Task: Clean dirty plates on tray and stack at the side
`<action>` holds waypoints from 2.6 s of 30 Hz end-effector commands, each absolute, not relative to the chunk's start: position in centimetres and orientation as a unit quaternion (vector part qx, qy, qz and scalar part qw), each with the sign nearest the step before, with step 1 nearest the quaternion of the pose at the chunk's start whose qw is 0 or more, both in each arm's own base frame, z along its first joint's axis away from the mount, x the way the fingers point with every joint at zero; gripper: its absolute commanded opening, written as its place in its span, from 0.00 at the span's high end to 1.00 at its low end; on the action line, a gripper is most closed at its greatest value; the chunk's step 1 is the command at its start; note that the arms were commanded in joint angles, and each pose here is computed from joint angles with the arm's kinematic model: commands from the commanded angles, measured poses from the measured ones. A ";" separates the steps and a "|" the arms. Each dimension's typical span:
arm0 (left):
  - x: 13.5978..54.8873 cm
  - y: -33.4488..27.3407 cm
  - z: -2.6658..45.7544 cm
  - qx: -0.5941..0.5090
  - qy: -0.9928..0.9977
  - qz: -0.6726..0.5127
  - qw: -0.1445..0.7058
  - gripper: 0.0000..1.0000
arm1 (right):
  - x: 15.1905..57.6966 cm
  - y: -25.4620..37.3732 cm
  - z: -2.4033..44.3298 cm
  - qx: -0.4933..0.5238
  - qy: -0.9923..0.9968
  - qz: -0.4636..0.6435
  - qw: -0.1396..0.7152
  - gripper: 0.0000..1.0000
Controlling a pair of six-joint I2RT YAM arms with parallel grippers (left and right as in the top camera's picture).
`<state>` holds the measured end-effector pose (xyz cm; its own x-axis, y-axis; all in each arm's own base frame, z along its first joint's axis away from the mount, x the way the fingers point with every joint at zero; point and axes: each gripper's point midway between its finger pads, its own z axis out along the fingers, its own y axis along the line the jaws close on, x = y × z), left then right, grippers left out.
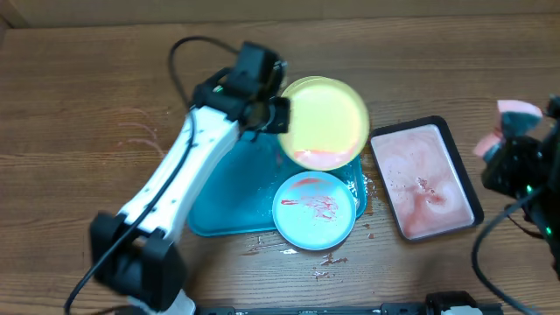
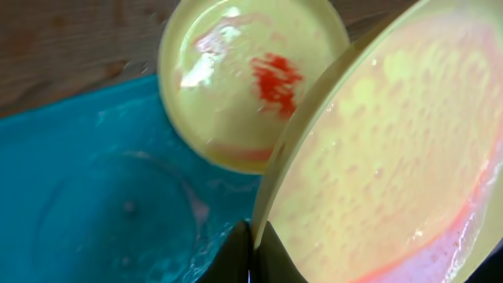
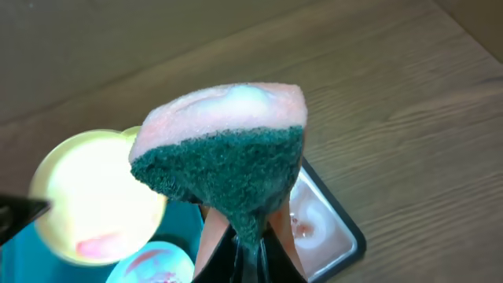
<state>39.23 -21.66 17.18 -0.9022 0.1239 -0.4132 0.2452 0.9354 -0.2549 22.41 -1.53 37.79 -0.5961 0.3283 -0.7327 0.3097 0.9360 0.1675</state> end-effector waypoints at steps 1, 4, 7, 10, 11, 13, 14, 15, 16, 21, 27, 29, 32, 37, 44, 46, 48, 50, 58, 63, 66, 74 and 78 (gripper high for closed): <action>40.8 -26.0 17.4 0.120 0.959 -0.164 0.199 0.96 | 22.3 -1.1 38.1 0.170 0.896 0.019 0.410 0.96; 41.4 -28.9 16.6 0.142 0.957 -0.166 0.192 0.96 | 22.2 -1.1 37.9 0.170 0.898 0.019 0.406 0.96; 41.7 -31.4 15.6 0.162 0.954 -0.163 0.191 0.96 | 22.2 -1.1 37.9 0.170 0.898 0.019 0.407 0.96; 41.8 -33.9 14.8 0.201 0.948 -0.148 0.199 0.96 | 22.2 -1.1 37.9 0.170 0.897 0.018 0.407 0.96; 41.7 -34.4 14.7 0.206 0.947 -0.141 0.202 0.96 | 22.2 -1.1 37.9 0.170 0.898 0.019 0.407 0.96; 41.6 -35.4 14.5 0.221 0.944 -0.123 0.213 0.96 | 22.2 -1.1 37.9 0.170 0.898 0.019 0.407 0.96; 41.3 -36.0 14.6 0.232 0.941 -0.117 0.219 0.96 | 22.2 -1.1 38.0 0.170 0.897 0.019 0.407 0.96; 41.1 -36.5 14.6 0.242 0.937 -0.109 0.225 0.96 | 22.2 -1.1 38.0 0.170 0.897 0.019 0.407 0.96; 40.9 -36.9 14.7 0.249 0.935 -0.098 0.233 0.96 | 22.2 -1.1 37.9 0.170 0.898 0.019 0.407 0.96; 39.7 -38.9 15.4 0.292 0.914 -0.043 0.277 0.96 | 22.2 -1.1 37.9 0.170 0.898 0.019 0.407 0.96; 38.8 -40.6 16.2 0.319 0.895 -0.012 0.312 0.96 | 22.3 -0.7 38.0 0.165 0.898 0.029 0.406 0.96; 38.7 -41.1 16.5 0.332 0.885 0.001 0.326 0.96 | 22.4 -0.7 38.1 0.165 0.897 0.029 0.409 0.96; 38.5 -41.7 17.0 0.347 0.873 0.017 0.343 0.96 | 22.7 -0.7 38.5 0.155 0.894 0.027 0.420 0.96; 38.1 -42.5 17.2 0.358 0.866 0.015 0.350 0.96 | 23.7 -1.1 41.9 0.147 0.860 0.025 0.488 0.96; 38.1 -42.6 17.2 0.359 0.865 0.013 0.350 0.96 | 20.1 -7.7 48.6 0.230 0.755 -0.129 0.600 0.96; 38.1 -42.7 17.0 0.363 0.864 0.011 0.349 0.95 | 17.7 -10.5 49.7 0.285 0.717 -0.201 0.604 0.96; 38.1 -42.8 16.9 0.363 0.864 0.011 0.349 0.96 | 16.5 -11.7 50.0 0.311 0.700 -0.231 0.601 0.96; 38.1 -43.0 16.4 0.372 0.861 0.015 0.347 0.96 | 16.1 -11.9 50.0 0.318 0.696 -0.239 0.598 0.96; 39.0 -42.9 14.7 0.440 0.814 0.119 0.359 0.96 | 16.3 -11.8 49.8 0.314 0.700 -0.235 0.597 0.96; 38.7 -44.3 16.5 0.450 0.782 0.159 0.402 0.96 | 16.3 -11.8 49.9 0.314 0.700 -0.235 0.597 0.96; 37.6 -45.5 17.5 0.450 0.766 0.174 0.424 0.96 | 16.7 -11.4 49.7 0.305 0.706 -0.222 0.599 0.96; 36.9 -46.1 19.7 0.437 0.736 0.229 0.463 0.96 | 16.7 -11.3 49.7 0.312 0.704 -0.212 0.602 0.96; 37.1 -45.7 20.9 0.420 0.725 0.262 0.479 0.96 | 16.9 -11.0 49.6 0.308 0.708 -0.204 0.603 0.96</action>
<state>36.21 -46.79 18.88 -0.1830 0.8475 -0.4983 0.4688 0.5208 0.7135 16.81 -11.29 49.38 -0.1020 0.1736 -0.9795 0.6954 0.7165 0.0546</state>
